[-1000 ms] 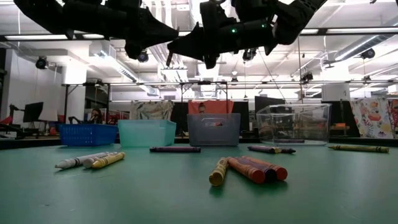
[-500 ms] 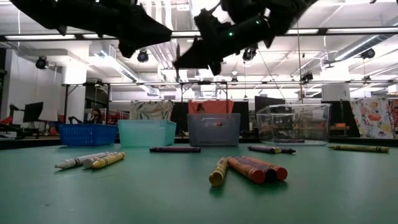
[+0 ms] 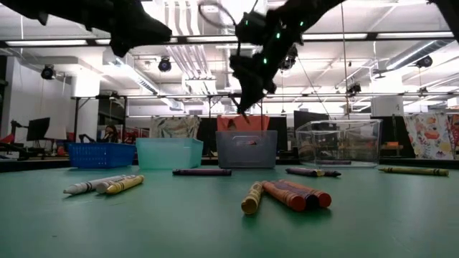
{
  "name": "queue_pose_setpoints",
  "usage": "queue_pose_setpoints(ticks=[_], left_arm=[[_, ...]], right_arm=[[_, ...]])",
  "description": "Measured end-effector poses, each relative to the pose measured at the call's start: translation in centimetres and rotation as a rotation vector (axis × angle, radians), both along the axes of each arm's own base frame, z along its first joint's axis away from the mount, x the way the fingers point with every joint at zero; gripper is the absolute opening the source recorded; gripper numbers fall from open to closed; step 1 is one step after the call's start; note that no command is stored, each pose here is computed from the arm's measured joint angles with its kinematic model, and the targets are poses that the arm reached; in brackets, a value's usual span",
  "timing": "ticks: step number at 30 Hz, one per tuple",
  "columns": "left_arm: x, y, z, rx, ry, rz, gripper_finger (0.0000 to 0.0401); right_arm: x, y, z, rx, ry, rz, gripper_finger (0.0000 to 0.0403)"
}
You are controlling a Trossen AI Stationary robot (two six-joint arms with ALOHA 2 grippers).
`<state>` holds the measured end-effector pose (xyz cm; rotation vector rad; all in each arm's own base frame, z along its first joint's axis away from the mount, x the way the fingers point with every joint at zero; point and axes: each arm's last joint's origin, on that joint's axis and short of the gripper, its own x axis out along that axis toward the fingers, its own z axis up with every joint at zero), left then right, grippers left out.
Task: Sort crayons
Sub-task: Put the yellow crayon into the black bin, then put the red crayon into the blue bin
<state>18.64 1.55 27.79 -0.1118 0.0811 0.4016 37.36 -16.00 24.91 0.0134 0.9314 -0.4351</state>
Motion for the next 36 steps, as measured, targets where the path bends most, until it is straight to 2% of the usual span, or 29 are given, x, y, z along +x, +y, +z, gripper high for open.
queue_pose_setpoints(ticks=[5,9,16,24,31,36], left_arm=[[-0.8,0.0,0.4,0.0,-0.015,0.0,0.0086],[-0.9,0.0,0.4,0.0,-0.009,0.0,0.0086],[-0.4,0.1,-0.2,0.001,0.034,0.017,0.0086],[-0.1,0.1,-0.6,-0.006,0.064,0.017,0.0086],[0.0,0.0,-1.5,-0.083,0.115,0.023,0.0086],[0.1,-0.2,-2.6,-0.206,0.174,-0.005,0.0086]], right_arm=[[-0.3,-3.2,-2.5,0.006,0.077,-0.039,0.0015],[-0.5,-4.6,-4.2,0.019,0.117,-0.057,0.0018],[-0.7,-5.5,-4.8,0.037,0.113,-0.104,0.0059],[-1.1,-5.3,-3.1,0.03,0.066,-0.125,0.0106],[-1.0,-3.5,-0.9,0.05,-0.001,-0.136,0.0101],[-0.4,-0.8,0.6,0.051,-0.04,-0.089,0.0091]])
